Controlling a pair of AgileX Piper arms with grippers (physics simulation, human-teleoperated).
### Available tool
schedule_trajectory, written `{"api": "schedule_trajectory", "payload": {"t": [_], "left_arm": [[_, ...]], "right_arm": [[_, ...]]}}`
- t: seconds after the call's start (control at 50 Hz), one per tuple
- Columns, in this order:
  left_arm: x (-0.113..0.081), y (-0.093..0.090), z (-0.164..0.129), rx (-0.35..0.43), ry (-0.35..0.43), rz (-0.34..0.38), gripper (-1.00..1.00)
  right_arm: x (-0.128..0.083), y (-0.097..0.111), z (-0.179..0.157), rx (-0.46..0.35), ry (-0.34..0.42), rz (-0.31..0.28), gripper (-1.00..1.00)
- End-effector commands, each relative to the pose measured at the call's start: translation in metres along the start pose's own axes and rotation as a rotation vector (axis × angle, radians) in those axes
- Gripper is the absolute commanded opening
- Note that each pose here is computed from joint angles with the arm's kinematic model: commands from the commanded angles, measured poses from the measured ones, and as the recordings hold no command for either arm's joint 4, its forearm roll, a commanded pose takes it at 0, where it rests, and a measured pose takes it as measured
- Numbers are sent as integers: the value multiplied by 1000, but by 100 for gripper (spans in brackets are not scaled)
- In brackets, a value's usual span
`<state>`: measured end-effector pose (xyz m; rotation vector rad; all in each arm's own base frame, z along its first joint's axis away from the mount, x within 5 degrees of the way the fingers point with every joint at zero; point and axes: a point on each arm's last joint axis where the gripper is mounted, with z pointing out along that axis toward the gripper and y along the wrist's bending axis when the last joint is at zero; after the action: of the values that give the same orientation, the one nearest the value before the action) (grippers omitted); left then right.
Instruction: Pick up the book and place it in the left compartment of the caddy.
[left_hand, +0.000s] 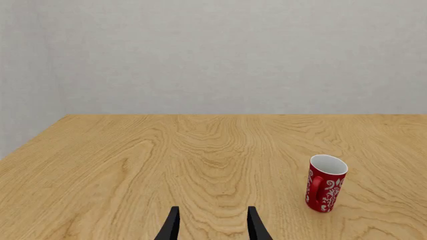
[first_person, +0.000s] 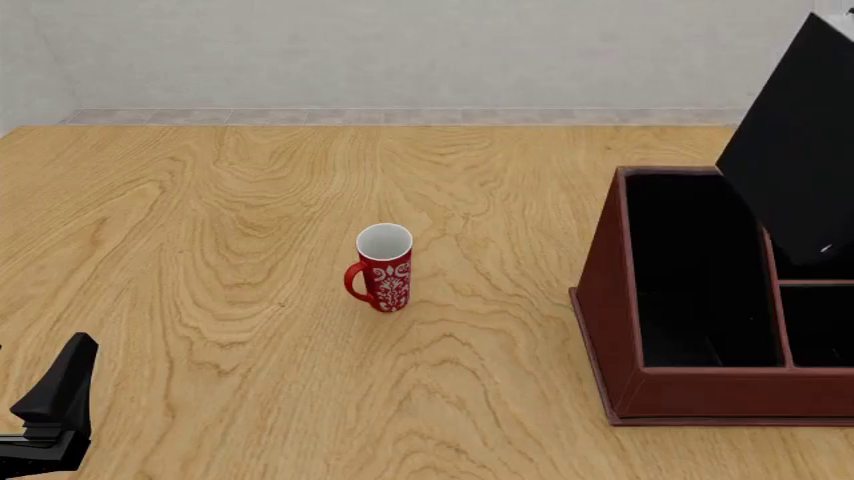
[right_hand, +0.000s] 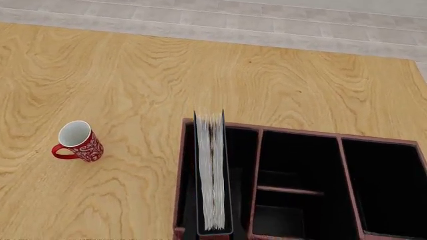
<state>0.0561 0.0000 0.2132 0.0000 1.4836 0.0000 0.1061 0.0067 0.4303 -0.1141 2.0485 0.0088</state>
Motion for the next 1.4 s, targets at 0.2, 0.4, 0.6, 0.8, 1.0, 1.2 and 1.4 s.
{"api": "schedule_trajectory", "payload": {"t": [0.2,0.4,0.6,0.8,1.0,1.2,1.4], "left_arm": [[0,0,0,0,0,0,100],[0,0,0,0,0,0,100],[0,0,0,0,0,0,100],[0,0,0,0,0,0,100],[0,0,0,0,0,0,100],[0,0,0,0,0,0,100],[0,0,0,0,0,0,100]], "right_arm": [[9,-2,8,19,8,39,-100],[12,-3,13,26,26,36,-100],[17,-3,28,26,64,30,-100],[18,-4,36,31,86,30,-100],[20,-4,43,29,109,15,-100],[21,-3,48,16,122,9,-100],[30,-2,58,13,140,13,-100]]}}
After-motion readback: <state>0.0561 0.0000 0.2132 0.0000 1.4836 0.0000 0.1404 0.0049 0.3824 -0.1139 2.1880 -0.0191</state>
